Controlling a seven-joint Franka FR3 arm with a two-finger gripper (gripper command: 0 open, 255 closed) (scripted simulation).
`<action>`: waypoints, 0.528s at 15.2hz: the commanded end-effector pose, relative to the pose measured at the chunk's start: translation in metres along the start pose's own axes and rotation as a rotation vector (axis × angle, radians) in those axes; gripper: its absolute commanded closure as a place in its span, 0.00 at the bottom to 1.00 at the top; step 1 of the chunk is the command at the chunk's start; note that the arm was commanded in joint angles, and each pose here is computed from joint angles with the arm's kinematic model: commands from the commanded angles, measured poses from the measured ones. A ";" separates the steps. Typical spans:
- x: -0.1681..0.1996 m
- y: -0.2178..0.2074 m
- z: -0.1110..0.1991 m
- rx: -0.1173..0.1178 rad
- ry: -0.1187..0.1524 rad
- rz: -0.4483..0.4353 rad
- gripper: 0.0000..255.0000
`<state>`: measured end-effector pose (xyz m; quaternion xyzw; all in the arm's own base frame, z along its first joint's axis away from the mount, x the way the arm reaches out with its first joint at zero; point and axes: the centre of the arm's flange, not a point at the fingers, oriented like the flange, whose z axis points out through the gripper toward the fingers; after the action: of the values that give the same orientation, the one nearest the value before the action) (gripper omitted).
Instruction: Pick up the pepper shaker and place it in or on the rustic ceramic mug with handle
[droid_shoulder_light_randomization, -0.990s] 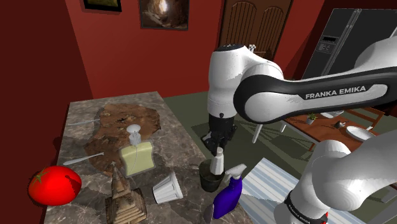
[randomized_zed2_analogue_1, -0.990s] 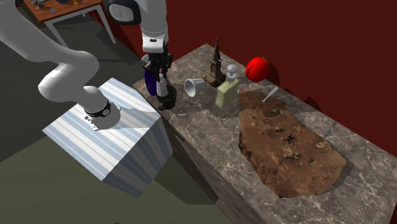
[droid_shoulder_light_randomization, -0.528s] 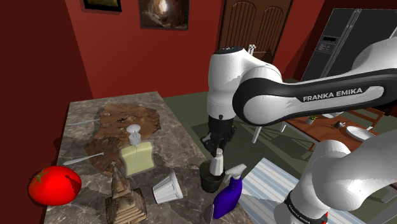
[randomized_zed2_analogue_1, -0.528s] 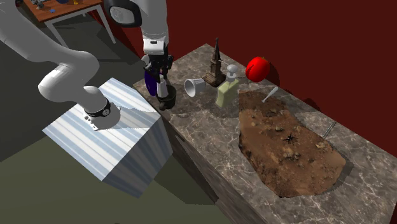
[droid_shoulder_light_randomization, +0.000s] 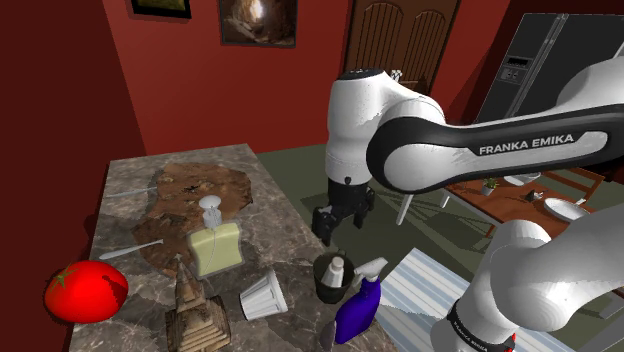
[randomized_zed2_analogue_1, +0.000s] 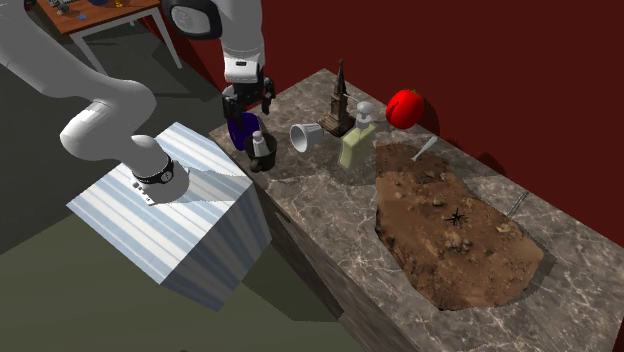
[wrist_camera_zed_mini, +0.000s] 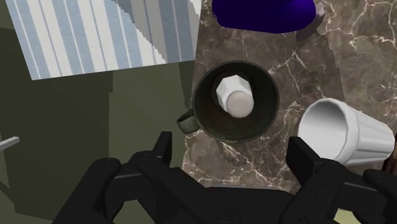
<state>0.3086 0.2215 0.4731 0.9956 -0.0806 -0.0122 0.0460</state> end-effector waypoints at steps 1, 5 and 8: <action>0.000 -0.001 -0.019 0.000 -0.001 0.000 0.00; 0.000 -0.001 -0.043 0.000 -0.001 0.000 0.00; 0.000 -0.001 -0.043 0.000 -0.001 0.000 0.00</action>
<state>0.3101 0.2258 0.5154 0.9956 -0.0807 -0.0125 0.0461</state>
